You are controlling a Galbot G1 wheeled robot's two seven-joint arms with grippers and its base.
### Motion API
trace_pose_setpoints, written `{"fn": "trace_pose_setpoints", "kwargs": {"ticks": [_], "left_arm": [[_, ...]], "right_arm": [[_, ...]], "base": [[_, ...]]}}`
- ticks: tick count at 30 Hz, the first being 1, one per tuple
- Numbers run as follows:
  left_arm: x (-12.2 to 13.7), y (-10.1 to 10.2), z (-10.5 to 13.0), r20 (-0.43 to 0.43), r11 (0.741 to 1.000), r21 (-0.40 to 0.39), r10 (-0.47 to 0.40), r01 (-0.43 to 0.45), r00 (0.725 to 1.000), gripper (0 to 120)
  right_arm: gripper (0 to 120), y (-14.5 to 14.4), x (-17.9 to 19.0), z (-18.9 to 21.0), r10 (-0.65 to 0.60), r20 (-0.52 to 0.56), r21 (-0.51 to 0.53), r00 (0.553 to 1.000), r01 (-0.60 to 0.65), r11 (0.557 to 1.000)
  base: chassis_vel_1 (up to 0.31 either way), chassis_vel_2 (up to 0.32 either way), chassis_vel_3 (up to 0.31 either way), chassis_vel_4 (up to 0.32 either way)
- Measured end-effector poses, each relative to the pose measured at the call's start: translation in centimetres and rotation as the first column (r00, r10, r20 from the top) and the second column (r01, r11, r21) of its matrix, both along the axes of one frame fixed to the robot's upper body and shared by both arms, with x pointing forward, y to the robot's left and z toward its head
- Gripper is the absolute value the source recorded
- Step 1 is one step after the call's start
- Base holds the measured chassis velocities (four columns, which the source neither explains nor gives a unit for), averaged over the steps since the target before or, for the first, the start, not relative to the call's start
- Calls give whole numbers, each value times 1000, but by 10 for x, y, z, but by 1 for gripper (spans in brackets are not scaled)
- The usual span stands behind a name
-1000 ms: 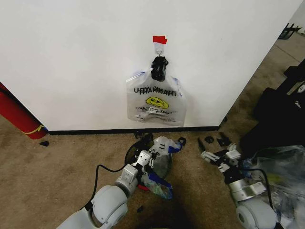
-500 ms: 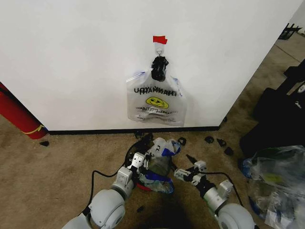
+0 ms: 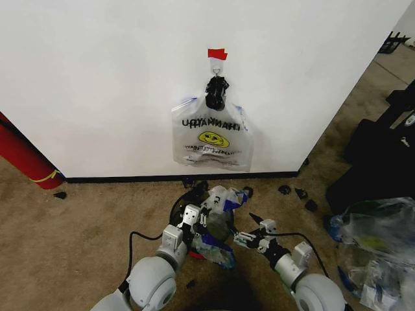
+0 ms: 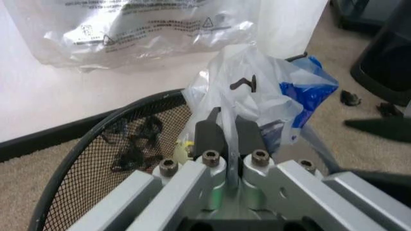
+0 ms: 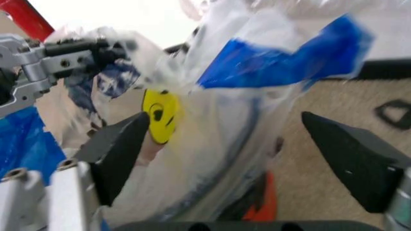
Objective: Pick up the garbage bag from the wall and place it over the trash bin.
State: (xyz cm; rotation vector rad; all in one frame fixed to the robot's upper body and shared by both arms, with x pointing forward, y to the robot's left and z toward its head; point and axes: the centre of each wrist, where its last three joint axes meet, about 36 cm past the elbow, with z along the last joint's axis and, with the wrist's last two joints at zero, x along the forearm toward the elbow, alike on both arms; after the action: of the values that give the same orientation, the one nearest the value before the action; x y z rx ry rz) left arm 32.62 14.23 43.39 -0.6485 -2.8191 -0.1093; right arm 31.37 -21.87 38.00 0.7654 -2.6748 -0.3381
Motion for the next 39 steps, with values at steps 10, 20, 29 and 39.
{"fn": "trace_pose_setpoints", "kwargs": {"ticks": [10,20,29,39], "left_arm": [[0,-1,1,2,1000,-2,8,-8,1000,0],[2,0,-1,-1,1000,4,11,-11,1000,0],[4,1,-3,0,1000,11,13,-13,1000,0],[4,2,-6,1,1000,10,12,-12,1000,0]], "right_arm": [[82,33,16,23,-75,-199,20,977,80,997],[78,40,39,33,-115,-286,29,951,128,991],[43,43,57,39,-112,-384,29,917,133,991],[5,44,59,43,-147,-439,-3,887,162,987]], "base": [[0,0,0,0],[0,0,0,0],[0,0,0,0],[0,0,0,0]]}}
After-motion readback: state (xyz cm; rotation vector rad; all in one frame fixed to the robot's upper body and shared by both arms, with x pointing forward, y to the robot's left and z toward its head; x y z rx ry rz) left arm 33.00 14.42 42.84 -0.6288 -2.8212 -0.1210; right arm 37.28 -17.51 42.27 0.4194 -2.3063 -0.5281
